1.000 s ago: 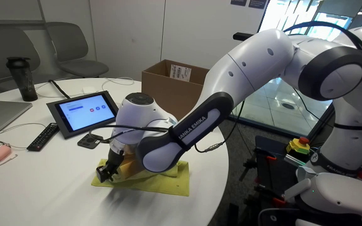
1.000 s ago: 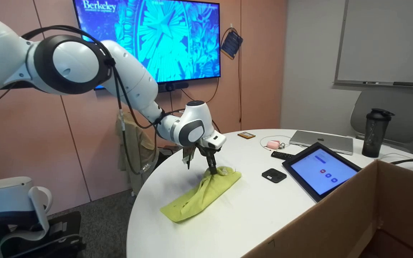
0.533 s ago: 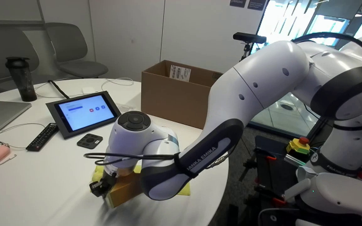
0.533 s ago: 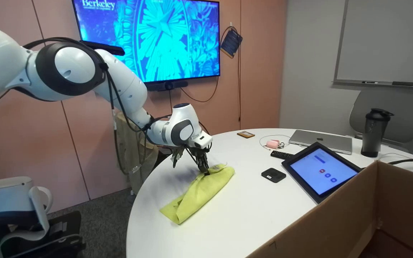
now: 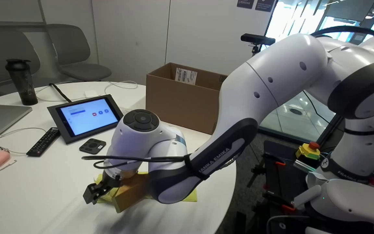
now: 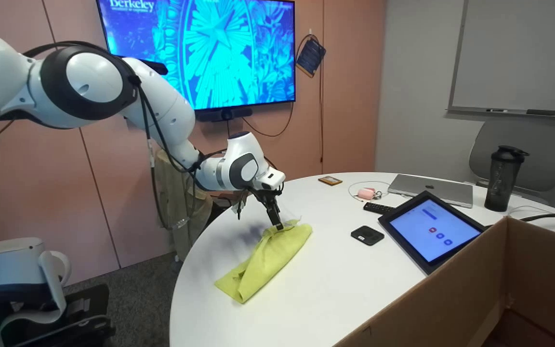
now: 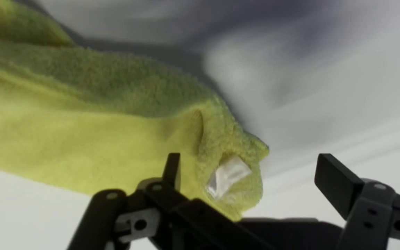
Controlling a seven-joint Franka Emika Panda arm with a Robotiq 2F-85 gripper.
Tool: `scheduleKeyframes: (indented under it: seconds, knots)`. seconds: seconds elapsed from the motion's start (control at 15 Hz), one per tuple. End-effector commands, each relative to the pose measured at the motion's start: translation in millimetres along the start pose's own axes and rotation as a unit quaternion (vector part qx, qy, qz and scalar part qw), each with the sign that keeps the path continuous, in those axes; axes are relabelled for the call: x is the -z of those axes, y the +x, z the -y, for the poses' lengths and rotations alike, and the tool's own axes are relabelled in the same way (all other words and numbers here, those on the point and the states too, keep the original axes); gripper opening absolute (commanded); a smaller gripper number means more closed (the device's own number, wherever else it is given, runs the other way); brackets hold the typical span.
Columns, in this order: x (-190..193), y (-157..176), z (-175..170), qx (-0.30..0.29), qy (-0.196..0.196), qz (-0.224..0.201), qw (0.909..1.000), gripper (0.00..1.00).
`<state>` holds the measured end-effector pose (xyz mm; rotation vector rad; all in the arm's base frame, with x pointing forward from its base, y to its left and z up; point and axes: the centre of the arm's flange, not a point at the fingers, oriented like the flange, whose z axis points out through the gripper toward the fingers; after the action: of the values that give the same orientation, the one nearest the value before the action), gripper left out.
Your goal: Put the black marker on the green towel, fold the towel twice and place it inside the box
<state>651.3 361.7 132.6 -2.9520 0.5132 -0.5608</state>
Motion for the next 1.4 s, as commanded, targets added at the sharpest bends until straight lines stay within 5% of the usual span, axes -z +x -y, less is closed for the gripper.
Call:
scheduleKeyframes:
  seconds: [0.0,0.67,1.33]
  knots:
    - [37,14,-19,0.059,0.025,-0.036,0.9973,1.0]
    - [9,6,-7,0.245,0.026,-0.022,0.969,1.0]
    - [-21,-12,-3,0.332,-0.01,-0.038,0.9426,1.0]
